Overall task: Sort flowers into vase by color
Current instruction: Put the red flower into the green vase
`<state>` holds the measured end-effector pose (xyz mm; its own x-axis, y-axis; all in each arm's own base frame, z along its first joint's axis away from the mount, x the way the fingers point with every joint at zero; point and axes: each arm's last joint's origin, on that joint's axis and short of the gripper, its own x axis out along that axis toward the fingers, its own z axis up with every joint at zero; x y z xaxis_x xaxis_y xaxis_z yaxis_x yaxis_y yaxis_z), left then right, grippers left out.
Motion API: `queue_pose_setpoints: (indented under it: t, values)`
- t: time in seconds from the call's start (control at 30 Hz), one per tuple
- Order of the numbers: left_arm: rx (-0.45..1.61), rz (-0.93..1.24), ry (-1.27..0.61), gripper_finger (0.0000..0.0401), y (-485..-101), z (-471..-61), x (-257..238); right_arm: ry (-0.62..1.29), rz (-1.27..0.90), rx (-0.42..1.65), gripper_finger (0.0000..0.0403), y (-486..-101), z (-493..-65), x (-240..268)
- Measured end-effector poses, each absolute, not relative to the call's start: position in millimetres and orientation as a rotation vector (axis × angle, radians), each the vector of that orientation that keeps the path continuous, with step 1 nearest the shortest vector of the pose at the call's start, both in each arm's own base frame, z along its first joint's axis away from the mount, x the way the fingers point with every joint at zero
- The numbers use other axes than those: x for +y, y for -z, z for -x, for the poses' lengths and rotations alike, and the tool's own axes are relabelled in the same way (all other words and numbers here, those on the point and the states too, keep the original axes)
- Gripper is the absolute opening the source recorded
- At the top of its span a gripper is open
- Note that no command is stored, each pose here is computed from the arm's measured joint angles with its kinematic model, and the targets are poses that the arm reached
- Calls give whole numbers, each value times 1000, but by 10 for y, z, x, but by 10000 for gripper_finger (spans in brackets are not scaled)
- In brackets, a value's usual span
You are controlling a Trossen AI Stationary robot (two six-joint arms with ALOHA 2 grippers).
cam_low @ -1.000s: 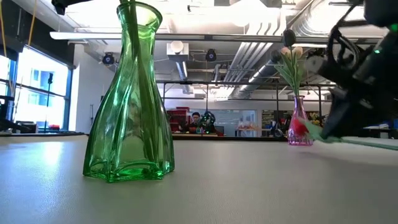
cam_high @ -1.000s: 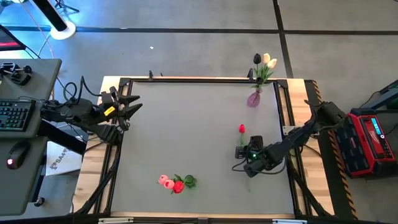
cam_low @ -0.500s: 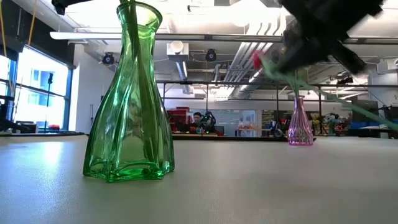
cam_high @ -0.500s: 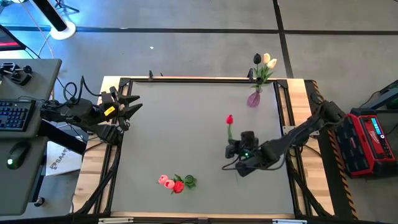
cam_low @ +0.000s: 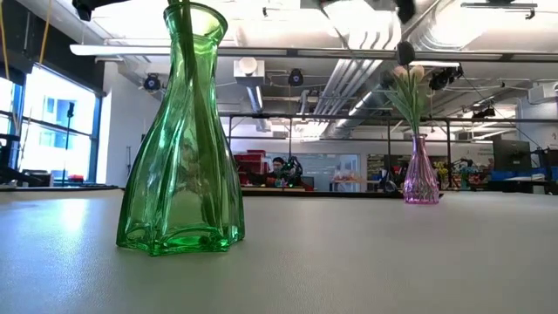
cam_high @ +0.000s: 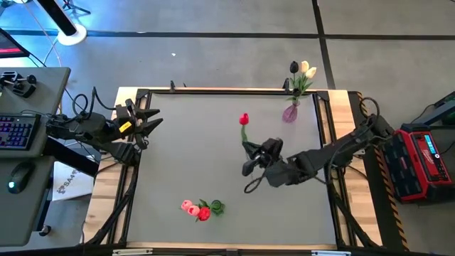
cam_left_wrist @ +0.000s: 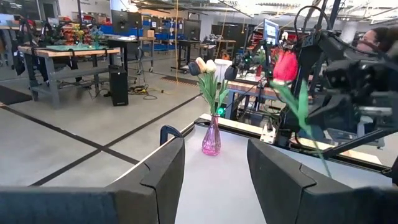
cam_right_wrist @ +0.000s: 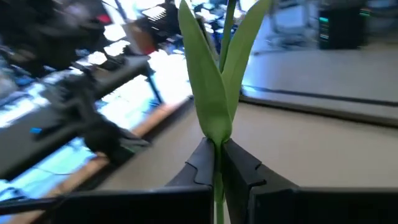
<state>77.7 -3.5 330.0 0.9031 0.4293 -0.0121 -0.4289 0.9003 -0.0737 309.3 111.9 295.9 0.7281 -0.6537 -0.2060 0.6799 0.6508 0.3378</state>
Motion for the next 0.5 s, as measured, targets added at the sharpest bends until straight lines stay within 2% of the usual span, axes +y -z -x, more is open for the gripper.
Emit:
queue_pose_setpoints:
  t: [0.27, 0.5]
  values:
    - [-5, 76, -444, 163, -3300, -777, -35, 511, -388, -69, 0, -3280, -3308, 979]
    - [-4, 75, -444, 163, -3299, -778, -35, 191, -380, -143, 0, -3322, -3499, 876]
